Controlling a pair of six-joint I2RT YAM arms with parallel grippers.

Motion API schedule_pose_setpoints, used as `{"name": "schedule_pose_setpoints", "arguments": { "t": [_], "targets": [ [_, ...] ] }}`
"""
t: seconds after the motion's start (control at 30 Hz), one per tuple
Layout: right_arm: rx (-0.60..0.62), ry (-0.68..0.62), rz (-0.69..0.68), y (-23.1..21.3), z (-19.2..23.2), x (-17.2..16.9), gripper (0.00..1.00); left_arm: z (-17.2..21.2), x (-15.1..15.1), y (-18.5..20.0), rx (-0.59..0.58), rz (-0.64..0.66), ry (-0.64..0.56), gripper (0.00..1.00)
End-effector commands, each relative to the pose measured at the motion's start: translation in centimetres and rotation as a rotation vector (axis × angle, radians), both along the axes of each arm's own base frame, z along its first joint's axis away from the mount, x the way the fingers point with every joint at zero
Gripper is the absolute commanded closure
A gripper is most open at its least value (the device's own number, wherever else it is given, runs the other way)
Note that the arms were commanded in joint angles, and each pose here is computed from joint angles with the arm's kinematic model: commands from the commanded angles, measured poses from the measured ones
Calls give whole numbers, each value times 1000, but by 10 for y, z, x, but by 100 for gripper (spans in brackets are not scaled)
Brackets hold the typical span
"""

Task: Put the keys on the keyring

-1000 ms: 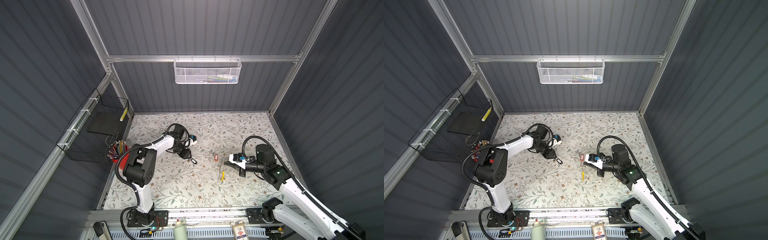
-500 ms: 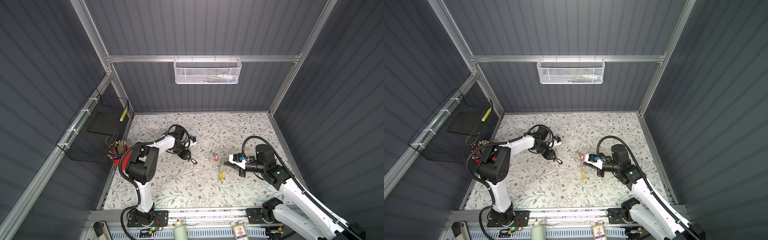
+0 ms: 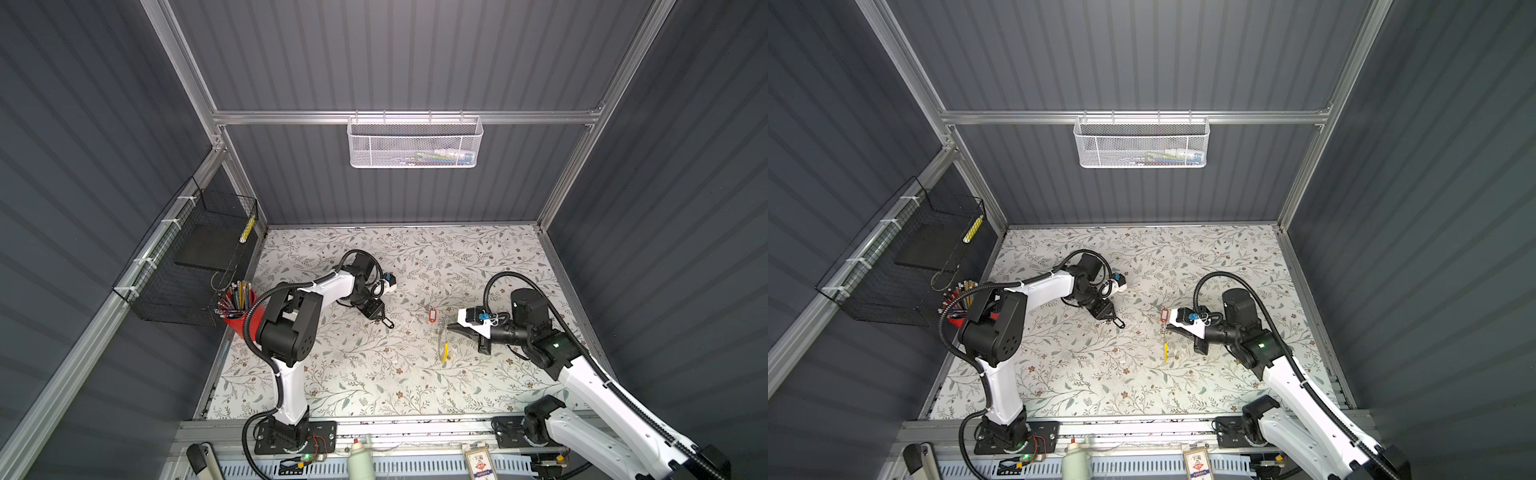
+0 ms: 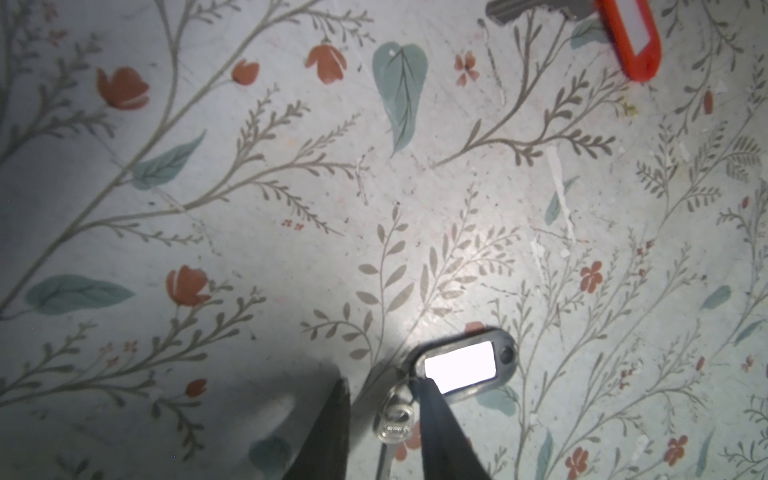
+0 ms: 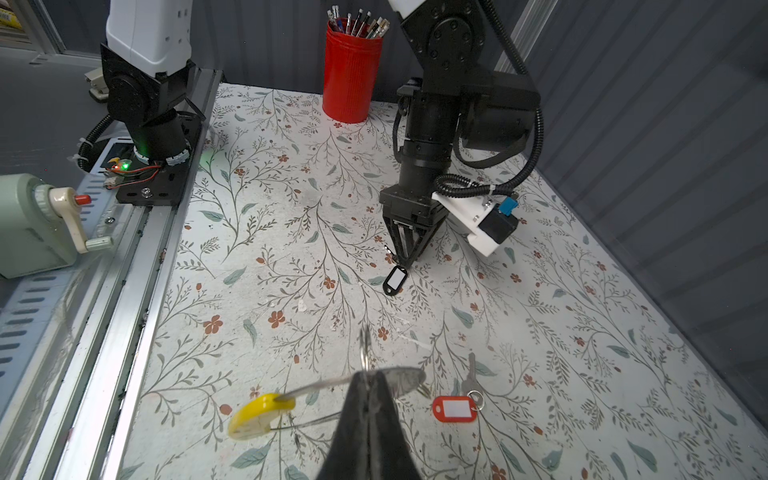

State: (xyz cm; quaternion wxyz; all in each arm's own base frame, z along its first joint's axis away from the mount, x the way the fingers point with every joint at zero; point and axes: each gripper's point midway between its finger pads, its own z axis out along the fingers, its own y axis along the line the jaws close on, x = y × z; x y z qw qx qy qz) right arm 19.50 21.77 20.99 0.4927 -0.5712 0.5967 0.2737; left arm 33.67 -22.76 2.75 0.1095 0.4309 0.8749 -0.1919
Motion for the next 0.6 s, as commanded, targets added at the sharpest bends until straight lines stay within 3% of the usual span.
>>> {"name": "schedule_pose_setpoints", "arguments": {
  "t": [0.0,0.3,0.57],
  "targets": [
    [8,-15,10,3,9,1,96,-4,-5,-1,8,-23,21,71],
    [7,-17,10,3,9,2,96,-4,-11,0,6,-37,26,80],
    [8,-17,11,3,9,2,96,-5,-20,-2,0,-53,42,80]
  ]
}}
